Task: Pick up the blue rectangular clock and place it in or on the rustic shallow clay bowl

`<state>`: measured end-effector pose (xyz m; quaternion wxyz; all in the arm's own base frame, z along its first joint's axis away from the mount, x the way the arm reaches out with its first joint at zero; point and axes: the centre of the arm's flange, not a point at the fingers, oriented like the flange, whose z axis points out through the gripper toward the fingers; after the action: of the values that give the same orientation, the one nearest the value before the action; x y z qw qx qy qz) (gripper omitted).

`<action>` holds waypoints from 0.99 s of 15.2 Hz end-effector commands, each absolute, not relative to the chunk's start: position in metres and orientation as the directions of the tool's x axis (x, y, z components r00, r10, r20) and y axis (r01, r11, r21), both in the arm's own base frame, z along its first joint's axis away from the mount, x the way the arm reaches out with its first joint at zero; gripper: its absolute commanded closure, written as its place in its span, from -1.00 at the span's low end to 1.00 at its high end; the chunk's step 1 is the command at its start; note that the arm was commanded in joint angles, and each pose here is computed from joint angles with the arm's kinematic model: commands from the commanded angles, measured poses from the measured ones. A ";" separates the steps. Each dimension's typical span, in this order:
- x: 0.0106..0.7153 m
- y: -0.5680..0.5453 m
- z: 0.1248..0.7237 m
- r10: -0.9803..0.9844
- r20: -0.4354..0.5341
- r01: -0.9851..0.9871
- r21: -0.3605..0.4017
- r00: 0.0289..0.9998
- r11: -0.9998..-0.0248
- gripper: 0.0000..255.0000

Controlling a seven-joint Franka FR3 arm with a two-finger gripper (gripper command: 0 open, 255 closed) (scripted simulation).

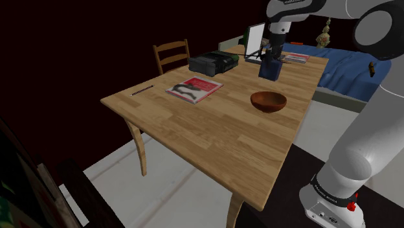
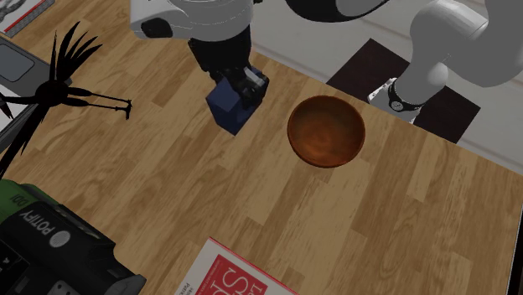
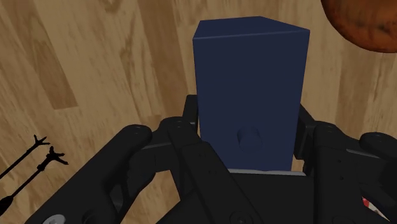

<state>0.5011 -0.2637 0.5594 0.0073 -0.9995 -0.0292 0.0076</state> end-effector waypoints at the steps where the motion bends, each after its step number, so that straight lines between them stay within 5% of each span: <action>1: 0.502 -0.265 0.569 0.059 -0.015 0.058 -0.015 0.998 -0.998 1.00; 15: 0.456 -0.201 0.619 0.059 -0.015 0.058 -0.015 0.998 -0.998 1.00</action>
<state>0.4627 -0.2113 0.6196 0.0077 -0.9995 -0.0297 0.0078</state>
